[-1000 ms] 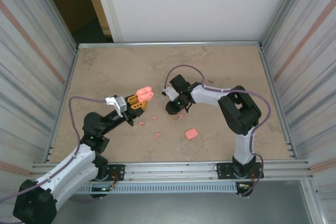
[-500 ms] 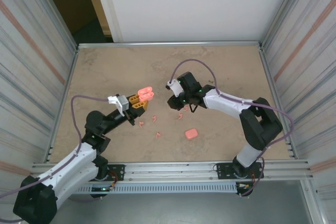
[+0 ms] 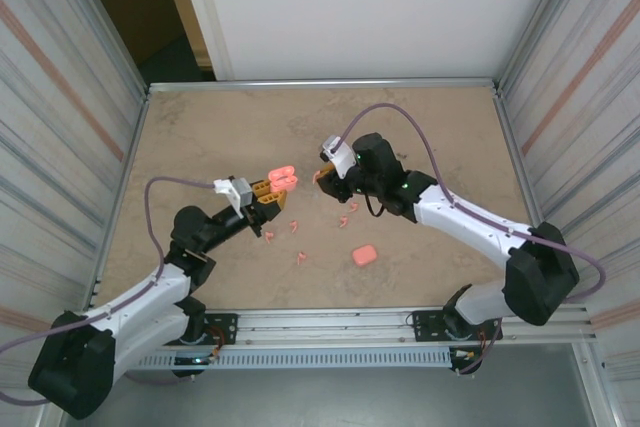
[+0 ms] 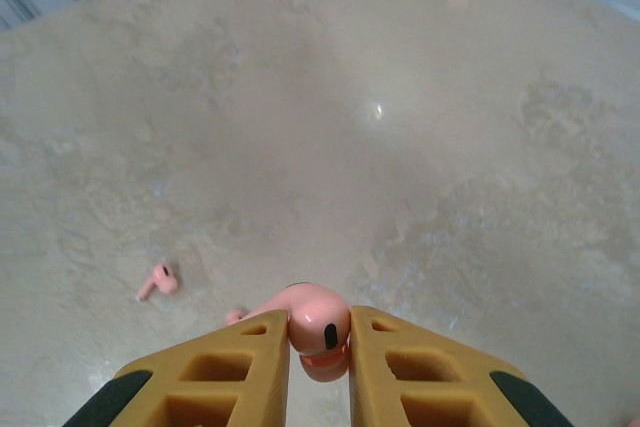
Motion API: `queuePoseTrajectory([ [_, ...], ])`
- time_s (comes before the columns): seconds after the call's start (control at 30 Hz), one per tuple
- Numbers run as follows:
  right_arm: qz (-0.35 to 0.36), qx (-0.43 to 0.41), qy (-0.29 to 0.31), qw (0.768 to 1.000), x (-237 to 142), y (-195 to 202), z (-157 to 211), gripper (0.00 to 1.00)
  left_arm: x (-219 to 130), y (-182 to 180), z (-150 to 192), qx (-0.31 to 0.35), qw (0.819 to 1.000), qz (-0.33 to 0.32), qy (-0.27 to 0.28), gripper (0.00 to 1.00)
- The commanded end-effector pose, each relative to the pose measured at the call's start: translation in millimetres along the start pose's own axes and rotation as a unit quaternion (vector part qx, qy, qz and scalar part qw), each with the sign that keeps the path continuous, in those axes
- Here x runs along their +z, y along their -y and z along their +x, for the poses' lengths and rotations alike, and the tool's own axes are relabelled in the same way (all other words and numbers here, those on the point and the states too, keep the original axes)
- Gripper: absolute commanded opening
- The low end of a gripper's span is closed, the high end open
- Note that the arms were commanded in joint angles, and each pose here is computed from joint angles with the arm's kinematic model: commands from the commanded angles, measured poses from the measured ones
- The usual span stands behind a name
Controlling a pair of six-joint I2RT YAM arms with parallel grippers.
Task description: Insert the wireless bluetooth earbuds into the charging case
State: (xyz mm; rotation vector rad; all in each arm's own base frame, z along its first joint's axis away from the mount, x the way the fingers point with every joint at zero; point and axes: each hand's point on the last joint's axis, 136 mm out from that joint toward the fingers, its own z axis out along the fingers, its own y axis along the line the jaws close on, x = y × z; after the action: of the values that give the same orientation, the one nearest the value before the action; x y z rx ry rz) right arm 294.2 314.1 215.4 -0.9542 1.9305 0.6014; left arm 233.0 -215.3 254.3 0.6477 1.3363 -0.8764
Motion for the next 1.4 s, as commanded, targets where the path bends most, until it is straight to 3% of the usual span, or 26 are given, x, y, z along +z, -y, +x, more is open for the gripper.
queuePoseTrajectory([
  [0.0,0.015,-0.029,0.046,0.998,-18,-3,-28,0.2,0,-2,-14,0.005,1.0,-0.004,0.027,0.0],
  [0.6,0.013,-0.087,0.124,0.988,-53,-37,-82,0.2,10,-3,-7,-0.008,1.0,0.008,0.017,0.0],
  [1.37,-0.034,-0.122,0.123,0.984,-24,-70,-95,0.21,14,-1,-4,-0.019,0.999,0.022,0.016,0.0],
])
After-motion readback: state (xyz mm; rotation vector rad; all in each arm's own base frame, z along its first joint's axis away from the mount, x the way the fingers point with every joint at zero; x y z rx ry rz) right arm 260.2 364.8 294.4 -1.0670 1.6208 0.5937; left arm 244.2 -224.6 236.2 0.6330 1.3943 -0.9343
